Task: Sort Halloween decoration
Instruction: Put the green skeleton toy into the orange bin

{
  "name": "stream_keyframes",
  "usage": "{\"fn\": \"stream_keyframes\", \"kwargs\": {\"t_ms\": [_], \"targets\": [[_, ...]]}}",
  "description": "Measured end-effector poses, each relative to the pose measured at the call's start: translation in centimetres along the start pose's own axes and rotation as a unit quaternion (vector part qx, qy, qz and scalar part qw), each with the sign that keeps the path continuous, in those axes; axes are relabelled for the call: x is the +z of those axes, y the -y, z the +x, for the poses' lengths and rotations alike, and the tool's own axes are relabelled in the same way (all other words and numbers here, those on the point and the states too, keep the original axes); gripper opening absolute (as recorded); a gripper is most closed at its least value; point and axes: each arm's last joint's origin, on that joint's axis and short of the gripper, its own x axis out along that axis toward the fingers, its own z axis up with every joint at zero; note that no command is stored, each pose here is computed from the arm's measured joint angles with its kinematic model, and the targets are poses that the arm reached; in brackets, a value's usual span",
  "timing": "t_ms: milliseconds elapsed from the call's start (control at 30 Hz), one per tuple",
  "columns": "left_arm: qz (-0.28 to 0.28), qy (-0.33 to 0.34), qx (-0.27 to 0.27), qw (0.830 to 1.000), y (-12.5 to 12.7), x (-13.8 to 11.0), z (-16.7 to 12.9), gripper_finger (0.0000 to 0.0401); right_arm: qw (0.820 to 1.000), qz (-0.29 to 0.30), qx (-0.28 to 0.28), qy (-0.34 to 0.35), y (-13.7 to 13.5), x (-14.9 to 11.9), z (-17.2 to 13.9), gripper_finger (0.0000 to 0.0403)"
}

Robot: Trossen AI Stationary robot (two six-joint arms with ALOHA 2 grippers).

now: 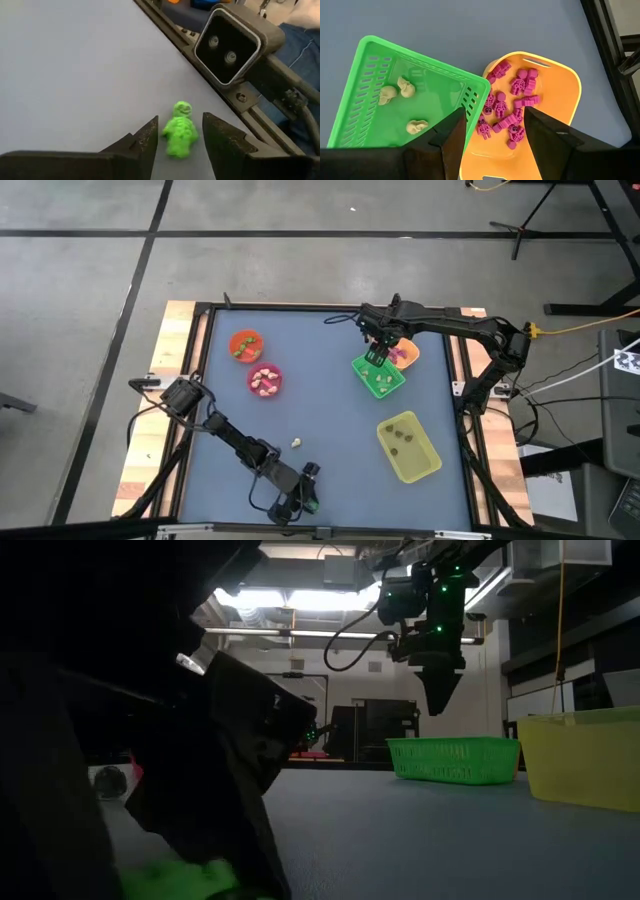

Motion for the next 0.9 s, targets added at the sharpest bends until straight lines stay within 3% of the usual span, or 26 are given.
{"fn": "stream_keyframes", "kwargs": {"t_ms": [900], "targets": [[-0.013,-0.016,0.012,1.0,0.37,-0.39,-0.01,0.0052,1.0,0.001,0.0,0.003,0.02,0.06,0.0,0.0198]]}}
